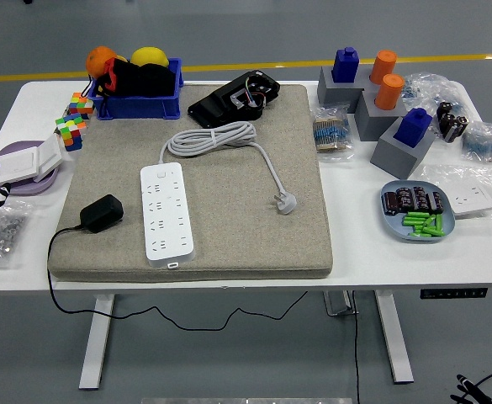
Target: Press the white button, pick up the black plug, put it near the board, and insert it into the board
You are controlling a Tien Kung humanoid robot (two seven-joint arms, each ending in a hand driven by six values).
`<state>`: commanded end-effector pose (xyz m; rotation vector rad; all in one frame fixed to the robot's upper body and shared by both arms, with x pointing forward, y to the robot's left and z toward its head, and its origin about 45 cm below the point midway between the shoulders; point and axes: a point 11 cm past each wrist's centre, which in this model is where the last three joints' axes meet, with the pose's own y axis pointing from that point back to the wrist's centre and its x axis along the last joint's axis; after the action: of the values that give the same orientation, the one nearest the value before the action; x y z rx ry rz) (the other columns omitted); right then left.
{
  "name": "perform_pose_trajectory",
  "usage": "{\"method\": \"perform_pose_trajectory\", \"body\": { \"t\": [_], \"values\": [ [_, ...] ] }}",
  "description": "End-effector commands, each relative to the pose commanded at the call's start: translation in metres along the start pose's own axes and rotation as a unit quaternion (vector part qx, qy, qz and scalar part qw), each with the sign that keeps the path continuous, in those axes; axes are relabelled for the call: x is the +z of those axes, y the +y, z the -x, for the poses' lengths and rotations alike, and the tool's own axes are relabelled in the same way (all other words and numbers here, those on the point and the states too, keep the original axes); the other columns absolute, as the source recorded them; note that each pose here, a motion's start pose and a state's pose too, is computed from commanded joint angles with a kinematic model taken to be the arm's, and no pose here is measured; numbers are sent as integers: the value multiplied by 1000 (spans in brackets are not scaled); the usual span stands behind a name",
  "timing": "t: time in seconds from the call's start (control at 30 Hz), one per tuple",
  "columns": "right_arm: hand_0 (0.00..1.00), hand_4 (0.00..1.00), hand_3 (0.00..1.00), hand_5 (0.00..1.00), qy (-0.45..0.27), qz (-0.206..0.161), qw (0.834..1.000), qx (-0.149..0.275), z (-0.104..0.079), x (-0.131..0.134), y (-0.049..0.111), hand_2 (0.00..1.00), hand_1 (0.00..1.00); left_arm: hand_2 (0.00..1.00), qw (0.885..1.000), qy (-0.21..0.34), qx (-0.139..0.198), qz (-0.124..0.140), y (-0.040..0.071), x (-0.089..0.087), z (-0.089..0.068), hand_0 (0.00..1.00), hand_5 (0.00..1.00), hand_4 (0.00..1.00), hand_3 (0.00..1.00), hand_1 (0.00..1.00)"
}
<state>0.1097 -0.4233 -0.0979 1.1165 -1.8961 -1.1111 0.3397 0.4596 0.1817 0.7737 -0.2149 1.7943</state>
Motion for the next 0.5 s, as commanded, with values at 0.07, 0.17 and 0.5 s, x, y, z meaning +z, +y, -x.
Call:
{"method": "perform_pose_trajectory", "body": {
  "t": [0.07,0.17,0.5],
  "values": [
    [725,738,664,497,1,2,1000,-1,-1,1,0,556,609,802,1000,-3,-2,2,-1,2,1,884,2,710,621,886],
    [725,738,664,497,0,4,1000,2,-6,2,1,556,609,802,1000,-6,-6,11,-4,10,2,883,2,711,621,885],
    [725,738,664,496,-3,-11,1000,5,-13,-5,1,556,609,802,1000,0,-9,16,-3,15,7,884,2,711,621,885]
  ]
}}
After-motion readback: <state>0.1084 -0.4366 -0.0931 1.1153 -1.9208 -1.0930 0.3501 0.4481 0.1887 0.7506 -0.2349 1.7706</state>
